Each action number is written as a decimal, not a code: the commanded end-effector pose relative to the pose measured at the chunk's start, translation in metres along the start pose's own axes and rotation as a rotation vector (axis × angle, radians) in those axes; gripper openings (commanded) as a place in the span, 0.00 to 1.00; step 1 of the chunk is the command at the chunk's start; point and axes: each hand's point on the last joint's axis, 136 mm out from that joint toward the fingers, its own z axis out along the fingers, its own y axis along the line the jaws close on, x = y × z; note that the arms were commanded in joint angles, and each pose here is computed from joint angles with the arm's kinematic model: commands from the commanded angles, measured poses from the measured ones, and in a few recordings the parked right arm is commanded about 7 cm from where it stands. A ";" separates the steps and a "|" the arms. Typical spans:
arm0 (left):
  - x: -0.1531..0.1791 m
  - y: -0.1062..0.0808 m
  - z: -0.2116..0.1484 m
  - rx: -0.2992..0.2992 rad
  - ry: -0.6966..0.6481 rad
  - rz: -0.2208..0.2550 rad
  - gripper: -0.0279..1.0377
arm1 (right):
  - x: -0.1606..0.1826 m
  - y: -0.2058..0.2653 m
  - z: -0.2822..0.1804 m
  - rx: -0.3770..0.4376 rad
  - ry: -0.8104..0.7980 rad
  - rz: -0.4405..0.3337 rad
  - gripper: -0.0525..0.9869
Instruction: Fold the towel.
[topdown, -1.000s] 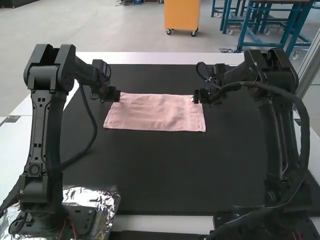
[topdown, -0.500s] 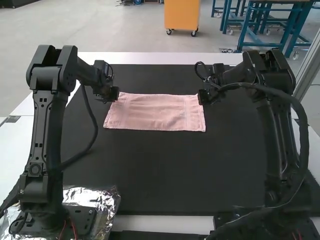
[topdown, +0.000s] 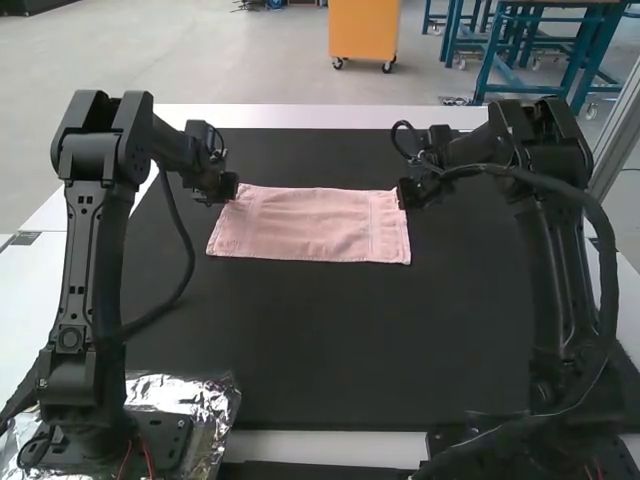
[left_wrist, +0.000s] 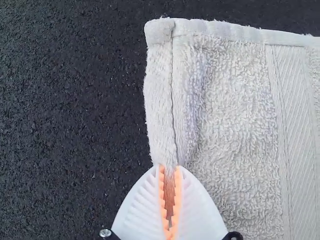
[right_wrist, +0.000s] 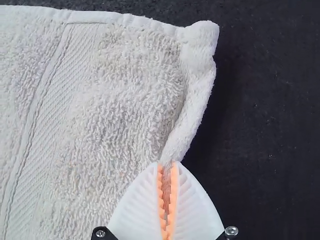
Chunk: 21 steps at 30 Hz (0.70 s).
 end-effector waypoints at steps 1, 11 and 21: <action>-0.045 0.001 -0.034 0.027 -0.099 0.000 0.04 | -0.042 -0.010 -0.042 -0.010 -0.091 0.020 0.03; -0.044 0.013 -0.068 0.038 -0.055 -0.034 0.04 | -0.044 -0.012 -0.082 -0.065 -0.083 0.048 0.03; -0.032 0.016 -0.104 0.028 -0.025 -0.019 0.05 | -0.020 0.007 -0.114 -0.113 -0.053 0.057 0.03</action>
